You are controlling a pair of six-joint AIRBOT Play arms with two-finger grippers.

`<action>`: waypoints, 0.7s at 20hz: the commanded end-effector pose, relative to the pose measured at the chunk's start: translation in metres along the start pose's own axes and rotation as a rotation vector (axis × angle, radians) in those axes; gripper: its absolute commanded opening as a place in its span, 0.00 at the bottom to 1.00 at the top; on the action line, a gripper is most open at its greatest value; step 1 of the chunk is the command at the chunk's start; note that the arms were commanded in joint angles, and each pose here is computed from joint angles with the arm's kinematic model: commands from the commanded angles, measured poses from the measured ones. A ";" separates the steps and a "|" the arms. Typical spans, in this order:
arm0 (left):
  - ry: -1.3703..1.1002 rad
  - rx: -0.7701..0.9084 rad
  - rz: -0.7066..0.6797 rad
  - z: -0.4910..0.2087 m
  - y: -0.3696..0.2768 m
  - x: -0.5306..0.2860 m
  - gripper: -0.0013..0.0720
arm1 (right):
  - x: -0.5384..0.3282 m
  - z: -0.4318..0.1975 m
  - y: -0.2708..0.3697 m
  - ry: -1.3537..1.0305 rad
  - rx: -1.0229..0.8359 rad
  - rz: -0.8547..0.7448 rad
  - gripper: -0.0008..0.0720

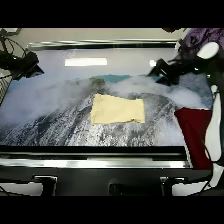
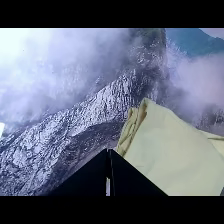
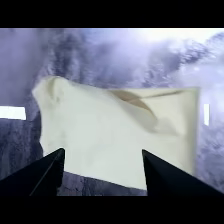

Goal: Fold the clothes and pants, and hang the long-sleeved shirts on hangers.

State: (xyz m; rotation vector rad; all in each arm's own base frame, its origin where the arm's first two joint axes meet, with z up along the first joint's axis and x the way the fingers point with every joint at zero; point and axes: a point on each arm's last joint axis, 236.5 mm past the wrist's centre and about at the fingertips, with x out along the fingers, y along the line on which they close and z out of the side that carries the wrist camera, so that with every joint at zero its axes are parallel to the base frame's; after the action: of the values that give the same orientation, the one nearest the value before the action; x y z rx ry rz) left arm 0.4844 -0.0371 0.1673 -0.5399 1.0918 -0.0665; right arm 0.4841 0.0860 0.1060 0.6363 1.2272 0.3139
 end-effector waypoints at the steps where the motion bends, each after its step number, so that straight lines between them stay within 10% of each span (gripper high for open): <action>1: 0.000 0.000 0.001 0.000 0.001 0.000 0.04 | -0.002 -0.027 -0.071 0.104 0.117 0.107 0.77; 14: -0.008 0.012 0.029 0.002 0.007 0.001 0.04 | 0.137 -0.097 -0.118 0.220 0.204 0.149 0.65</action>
State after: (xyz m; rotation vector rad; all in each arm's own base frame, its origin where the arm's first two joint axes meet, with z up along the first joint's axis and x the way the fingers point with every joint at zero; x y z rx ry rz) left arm 0.4848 -0.0312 0.1651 -0.5147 1.0903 -0.0493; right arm 0.4225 0.0853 -0.0725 0.8906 1.4365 0.3864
